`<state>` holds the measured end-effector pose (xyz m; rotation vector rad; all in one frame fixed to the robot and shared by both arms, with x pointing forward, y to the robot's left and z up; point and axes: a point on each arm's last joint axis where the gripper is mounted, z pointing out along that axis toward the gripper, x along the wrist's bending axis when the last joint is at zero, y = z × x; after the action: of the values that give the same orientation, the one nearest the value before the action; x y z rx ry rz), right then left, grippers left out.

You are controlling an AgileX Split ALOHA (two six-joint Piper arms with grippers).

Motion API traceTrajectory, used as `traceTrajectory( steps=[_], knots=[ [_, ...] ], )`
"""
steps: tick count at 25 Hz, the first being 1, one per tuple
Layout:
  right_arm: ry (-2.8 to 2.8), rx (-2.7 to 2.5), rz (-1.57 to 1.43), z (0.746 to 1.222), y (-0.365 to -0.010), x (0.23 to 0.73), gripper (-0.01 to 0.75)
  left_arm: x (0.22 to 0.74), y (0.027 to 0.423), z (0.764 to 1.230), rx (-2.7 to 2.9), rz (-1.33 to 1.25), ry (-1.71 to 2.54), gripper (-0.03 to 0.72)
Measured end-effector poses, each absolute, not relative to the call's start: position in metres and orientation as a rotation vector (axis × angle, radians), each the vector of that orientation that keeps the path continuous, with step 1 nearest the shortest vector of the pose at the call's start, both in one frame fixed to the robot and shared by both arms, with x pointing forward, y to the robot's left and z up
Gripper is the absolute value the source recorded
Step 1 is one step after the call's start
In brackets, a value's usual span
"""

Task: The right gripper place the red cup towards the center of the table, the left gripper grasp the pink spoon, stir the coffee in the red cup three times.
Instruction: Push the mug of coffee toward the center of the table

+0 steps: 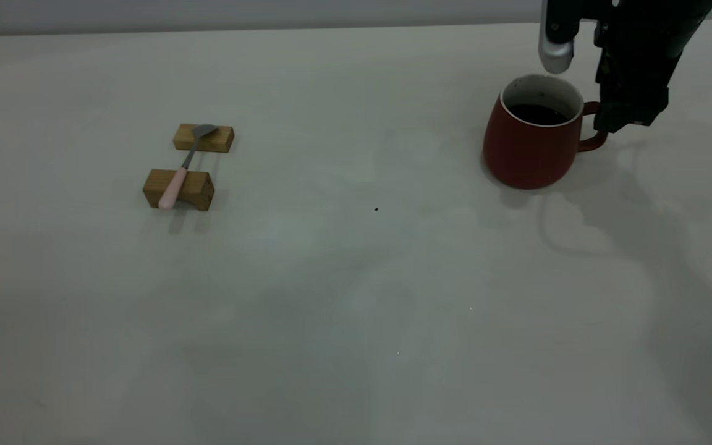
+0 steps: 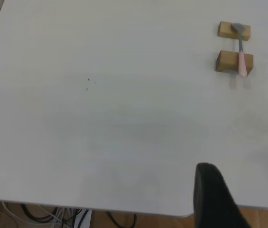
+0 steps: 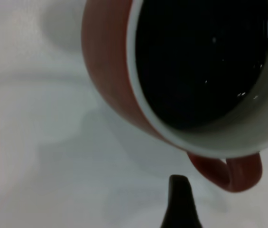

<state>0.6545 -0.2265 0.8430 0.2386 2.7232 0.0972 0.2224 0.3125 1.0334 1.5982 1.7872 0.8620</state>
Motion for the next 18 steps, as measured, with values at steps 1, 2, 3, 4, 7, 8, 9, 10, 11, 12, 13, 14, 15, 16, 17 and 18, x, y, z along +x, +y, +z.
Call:
traceTrajectory(
  steps=[1, 2, 3, 4, 7, 8, 9, 10, 11, 12, 13, 14, 15, 16, 17, 18],
  knots=[
    [2.722, 0.24, 0.1, 0.842, -0.226, 0.655, 0.587, 0.222, 0.312, 1.033, 1.598, 0.862, 1.787, 0.388],
    [2.722, 0.241, 0.102, 0.84, -0.226, 0.655, 0.587, 0.222, 0.312, 1.033, 1.598, 0.862, 1.787, 0.388],
    [2.724, 0.241, 0.102, 0.839, -0.226, 0.655, 0.587, 0.222, 0.312, 1.033, 1.598, 0.862, 1.787, 0.388],
    [2.728, 0.238, 0.102, 0.838, -0.225, 0.654, 0.587, 0.222, 0.312, 1.033, 1.598, 0.862, 1.787, 0.388],
    [2.728, 0.22, 0.106, 0.835, -0.221, 0.654, 0.587, 0.222, 0.312, 1.033, 1.598, 0.862, 1.787, 0.388],
    [2.726, 0.21, 0.108, 0.834, -0.219, 0.654, 0.587, 0.222, 0.312, 1.033, 1.598, 0.862, 1.787, 0.388],
    [2.727, 0.204, 0.11, 0.833, -0.217, 0.654, 0.587, 0.222, 0.312, 1.033, 1.598, 0.862, 1.787, 0.388],
    [2.73, 0.197, 0.11, 0.831, -0.216, 0.653, 0.587, 0.222, 0.312, 1.033, 1.598, 0.862, 1.787, 0.388],
    [2.733, 0.19, 0.11, 0.83, -0.215, 0.653, 0.587, 0.222, 0.312, 1.033, 1.598, 0.862, 1.787, 0.388],
    [2.735, 0.186, 0.11, 0.829, -0.214, 0.652, 0.587, 0.222, 0.312, 1.033, 1.598, 0.862, 1.787, 0.388],
    [2.737, 0.181, 0.109, 0.828, -0.213, 0.652, 0.587, 0.222, 0.312, 1.033, 1.598, 0.862, 1.787, 0.388],
    [2.74, 0.179, 0.11, 0.826, -0.212, 0.652, 0.587, 0.222, 0.312, 1.033, 1.598, 0.862, 1.787, 0.388],
    [2.74, 0.173, 0.112, 0.825, -0.21, 0.651, 0.587, 0.222, 0.312, 1.033, 1.598, 0.862, 1.787, 0.388],
    [2.739, 0.17, 0.114, 0.825, -0.209, 0.651, 0.589, 0.222, 0.312, 1.033, 1.598, 0.862, 1.787, 0.388],
    [2.736, 0.166, 0.119, 0.825, -0.207, 0.651, 0.589, 0.222, 0.312, 1.033, 1.598, 0.862, 1.787, 0.388],
    [2.735, 0.161, 0.122, 0.825, -0.205, 0.651, 0.589, 0.222, 0.312, 1.033, 1.598, 0.862, 1.787, 0.388]
  ],
)
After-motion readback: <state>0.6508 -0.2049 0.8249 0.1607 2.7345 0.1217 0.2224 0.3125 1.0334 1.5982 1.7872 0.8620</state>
